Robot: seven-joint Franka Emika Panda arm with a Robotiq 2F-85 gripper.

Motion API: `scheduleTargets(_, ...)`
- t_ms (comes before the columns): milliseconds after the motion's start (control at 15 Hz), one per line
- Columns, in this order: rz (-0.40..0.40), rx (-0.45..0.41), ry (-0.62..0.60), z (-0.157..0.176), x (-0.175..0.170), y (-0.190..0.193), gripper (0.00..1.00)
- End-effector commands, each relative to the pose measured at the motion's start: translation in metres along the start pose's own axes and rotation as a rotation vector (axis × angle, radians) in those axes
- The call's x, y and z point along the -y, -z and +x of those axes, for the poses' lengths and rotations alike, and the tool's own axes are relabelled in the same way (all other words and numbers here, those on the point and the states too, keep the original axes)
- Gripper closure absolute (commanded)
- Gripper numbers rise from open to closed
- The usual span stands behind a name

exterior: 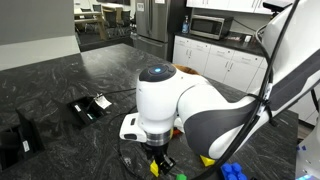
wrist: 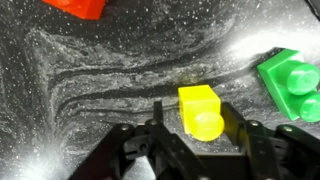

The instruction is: Pick the small yellow block on the counter and put it in the bowl

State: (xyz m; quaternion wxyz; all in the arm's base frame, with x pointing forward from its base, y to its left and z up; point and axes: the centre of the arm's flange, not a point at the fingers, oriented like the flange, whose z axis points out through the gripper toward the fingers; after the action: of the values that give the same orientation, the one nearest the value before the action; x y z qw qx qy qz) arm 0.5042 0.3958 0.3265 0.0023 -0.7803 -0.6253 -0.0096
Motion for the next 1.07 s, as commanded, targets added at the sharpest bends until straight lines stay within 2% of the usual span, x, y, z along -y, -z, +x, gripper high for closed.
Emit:
scheduleTargets(0,0.015,-0.011,-0.013,-0.008,-0.004,0.009,0.69)
scheduleTargets(200,-0.013,-0.026,-0.071,-0.017,-0.011,0.021,0.9)
scheduleTargets(400,-0.102,-0.051,-0.207,-0.034,-0.024,0.047,0.91)
scheduleTargets(600,-0.2,-0.08,-0.363,-0.064,-0.045,0.091,0.91)
scheduleTargets(800,-0.279,-0.085,-0.54,-0.116,-0.07,0.124,0.91)
scheduleTargets(1000,-0.344,-0.049,-0.726,-0.175,-0.092,0.129,0.91)
